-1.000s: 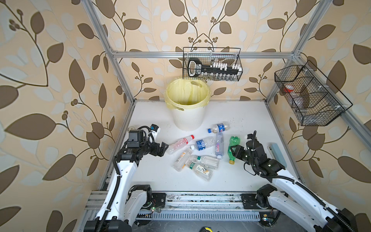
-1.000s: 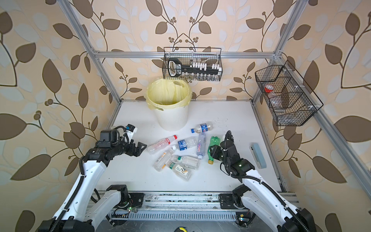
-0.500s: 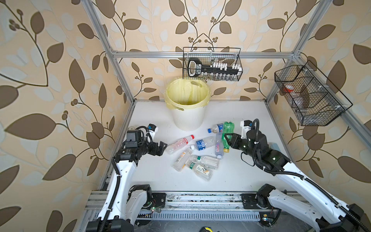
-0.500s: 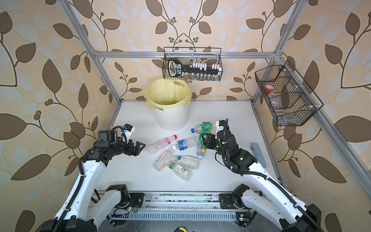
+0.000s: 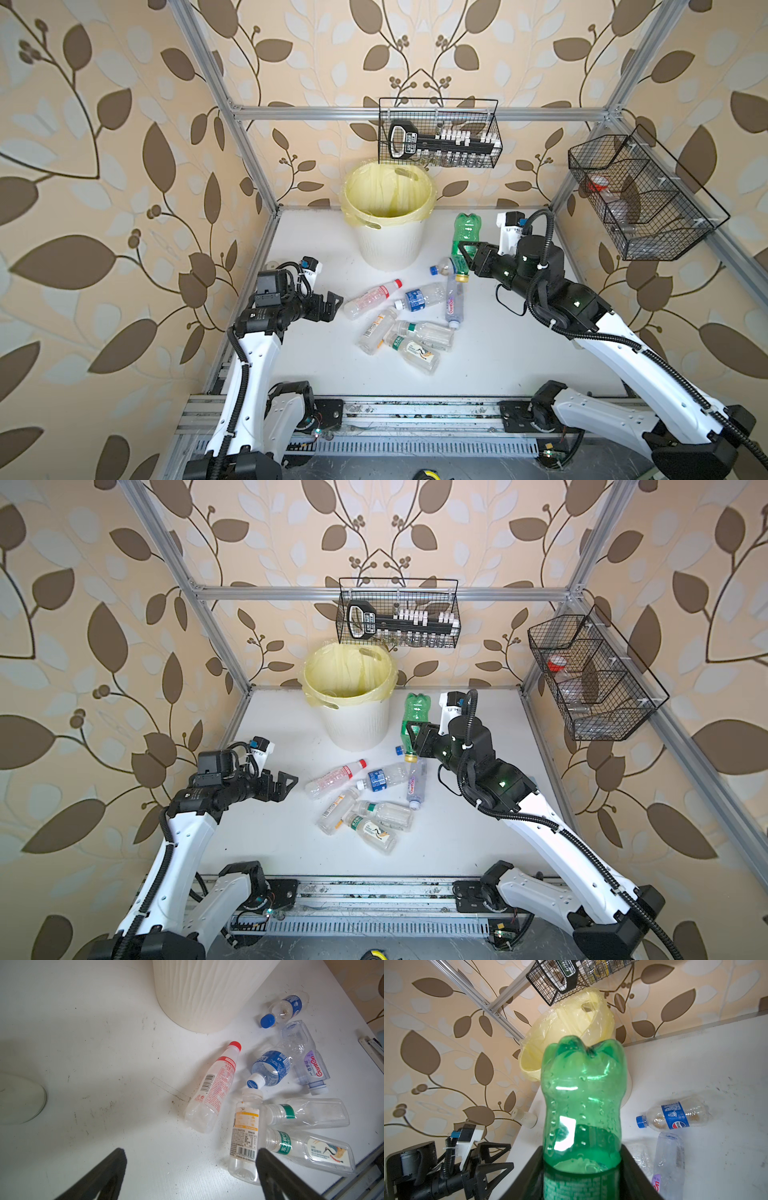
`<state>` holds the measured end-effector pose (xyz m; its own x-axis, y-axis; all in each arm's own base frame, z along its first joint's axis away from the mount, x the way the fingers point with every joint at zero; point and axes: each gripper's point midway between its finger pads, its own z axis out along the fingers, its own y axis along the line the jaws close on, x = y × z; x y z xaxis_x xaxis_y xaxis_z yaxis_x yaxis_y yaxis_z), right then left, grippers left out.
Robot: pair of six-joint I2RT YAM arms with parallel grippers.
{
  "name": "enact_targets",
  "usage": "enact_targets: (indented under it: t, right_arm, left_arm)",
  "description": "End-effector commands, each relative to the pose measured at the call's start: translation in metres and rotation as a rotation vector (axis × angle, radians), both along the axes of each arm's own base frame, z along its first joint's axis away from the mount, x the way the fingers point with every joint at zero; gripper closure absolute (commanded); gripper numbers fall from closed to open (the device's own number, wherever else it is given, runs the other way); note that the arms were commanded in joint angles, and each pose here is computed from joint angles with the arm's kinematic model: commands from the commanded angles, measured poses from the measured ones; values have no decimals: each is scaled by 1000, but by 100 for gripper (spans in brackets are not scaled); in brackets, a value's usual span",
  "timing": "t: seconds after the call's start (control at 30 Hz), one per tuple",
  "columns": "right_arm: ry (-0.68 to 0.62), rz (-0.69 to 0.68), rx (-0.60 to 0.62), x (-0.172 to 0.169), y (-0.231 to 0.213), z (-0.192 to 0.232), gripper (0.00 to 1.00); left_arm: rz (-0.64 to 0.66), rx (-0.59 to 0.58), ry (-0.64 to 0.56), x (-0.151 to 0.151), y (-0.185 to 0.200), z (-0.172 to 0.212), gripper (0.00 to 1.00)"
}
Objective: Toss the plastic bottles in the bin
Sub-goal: 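Lift the Sprite bottle with the right gripper and carry it over the bin, then open the right gripper to drop the Sprite bottle into the bin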
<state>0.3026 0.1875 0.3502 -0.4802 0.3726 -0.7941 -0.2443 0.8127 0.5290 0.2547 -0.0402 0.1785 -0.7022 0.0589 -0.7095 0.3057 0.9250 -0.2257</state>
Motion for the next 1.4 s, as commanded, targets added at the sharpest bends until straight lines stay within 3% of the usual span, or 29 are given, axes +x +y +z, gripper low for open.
enact_targets:
  t: [0.0,0.27,0.5,0.63,0.7,0.8,0.87,0.9,0.93,0.97,1.1,1.37]
  right_arm:
    - [-35,-2,8,-5,-1,13,52]
    - [-80,-39,21,-43,-9,4,51]
    - [-90,-19,38,-48,3,3,51]
    - [-157,29,66,-22,39,50,50]
    - [-184,15,49,7,60,79,50]
    - [-157,-8,43,81,91,96,50]
    - [-81,-33,33,137,108,90,40]
    - [-55,-40,36,152,110,93,27]
    - [-18,-53,17,164,114,88,6]
    - [-6,-70,-9,167,116,88,0]
    - [-111,-53,-89,129,130,110,0]
    - [-181,-23,15,49,81,113,0]
  left_arm:
    - [-7,-26,-43,1,-2,17,1]
    - [14,-55,-37,2,2,22,1]
    - [23,-72,-32,3,4,23,1]
    - [36,-81,-26,5,6,22,1]
    - [51,-84,-15,7,8,21,1]
    - [51,-89,-2,7,8,21,1]
    - [50,-89,-5,6,8,22,1]
    - [50,-88,-7,6,8,22,1]
    - [48,-87,-10,6,8,23,1]
    - [47,-84,-12,5,8,24,1]
    - [46,-69,-32,1,9,29,1]
    - [17,-74,-74,-2,3,41,1]
